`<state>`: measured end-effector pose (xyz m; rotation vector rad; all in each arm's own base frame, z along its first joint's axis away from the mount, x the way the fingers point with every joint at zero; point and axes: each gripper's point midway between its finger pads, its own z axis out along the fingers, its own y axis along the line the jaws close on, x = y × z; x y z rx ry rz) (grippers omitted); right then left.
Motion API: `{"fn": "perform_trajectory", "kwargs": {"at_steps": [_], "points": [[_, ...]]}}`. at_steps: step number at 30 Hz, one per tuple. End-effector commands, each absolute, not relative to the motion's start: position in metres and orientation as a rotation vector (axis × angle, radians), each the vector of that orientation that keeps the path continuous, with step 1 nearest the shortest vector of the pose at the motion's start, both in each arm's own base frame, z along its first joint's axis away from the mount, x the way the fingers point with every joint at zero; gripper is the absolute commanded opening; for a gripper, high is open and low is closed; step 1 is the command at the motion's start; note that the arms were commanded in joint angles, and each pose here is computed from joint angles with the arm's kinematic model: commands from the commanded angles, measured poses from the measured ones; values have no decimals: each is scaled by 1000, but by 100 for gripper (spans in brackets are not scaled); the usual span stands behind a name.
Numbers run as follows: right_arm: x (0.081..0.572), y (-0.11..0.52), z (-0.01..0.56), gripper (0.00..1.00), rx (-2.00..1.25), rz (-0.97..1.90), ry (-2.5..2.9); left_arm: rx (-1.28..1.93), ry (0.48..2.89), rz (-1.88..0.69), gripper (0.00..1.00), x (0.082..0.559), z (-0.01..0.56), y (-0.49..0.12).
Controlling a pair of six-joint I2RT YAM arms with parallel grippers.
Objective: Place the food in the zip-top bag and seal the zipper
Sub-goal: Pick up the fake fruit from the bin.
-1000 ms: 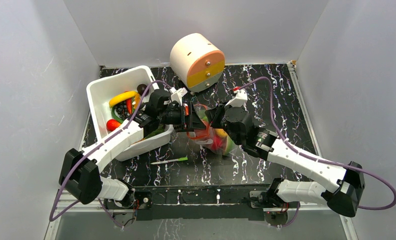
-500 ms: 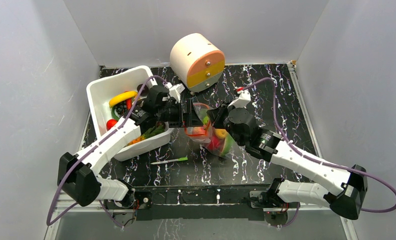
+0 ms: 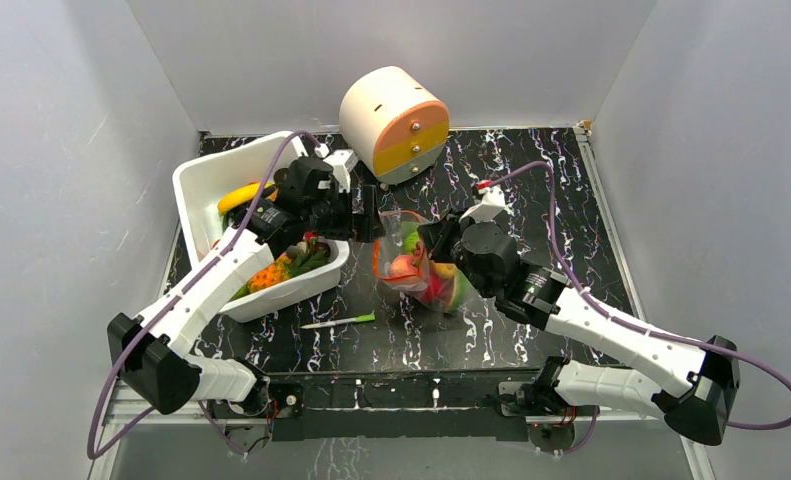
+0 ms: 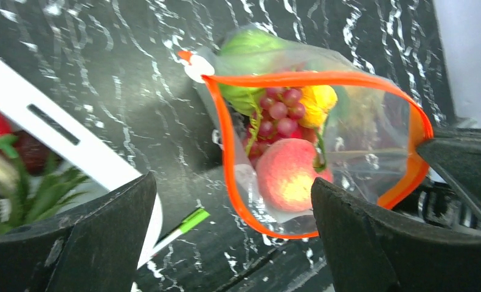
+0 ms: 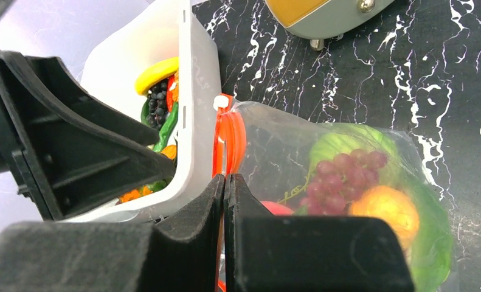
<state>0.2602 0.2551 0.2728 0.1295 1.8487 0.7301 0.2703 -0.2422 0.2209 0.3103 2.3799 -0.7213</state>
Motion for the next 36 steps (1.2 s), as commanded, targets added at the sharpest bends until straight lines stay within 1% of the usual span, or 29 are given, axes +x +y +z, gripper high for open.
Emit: {"fn": "perform_trajectory", "kwargs": {"at_steps": [1,4,5,7,9,10,13,15,18,25,32,36], "points": [[261,253,299,0,140,766,1761,278,2295,-448,94,289,252,-203],[258,251,299,0,126,770,1759,193,2270,-287,80,310,258,-169],[258,249,300,0,123,768,1754,152,2273,-272,80,317,255,-158],[258,244,302,0,121,748,1741,63,2303,-267,73,337,239,-130],[257,241,304,0,121,744,1733,-9,2322,-224,69,354,226,-106],[256,241,304,0,120,745,1734,-65,2328,-239,68,365,216,-95],[257,241,303,0,115,735,1739,-219,2327,-238,59,393,188,-56],[257,242,305,0,113,735,1741,-322,2331,-254,55,407,172,-30],[258,243,304,0,113,734,1746,-398,2314,-265,54,421,160,-7],[257,243,302,0,119,737,1760,-492,2276,-324,54,444,131,24],[257,243,304,0,121,735,1766,-474,2281,-417,48,462,115,30],[256,245,305,0,117,747,1766,-465,2287,-477,45,464,105,25]]}}
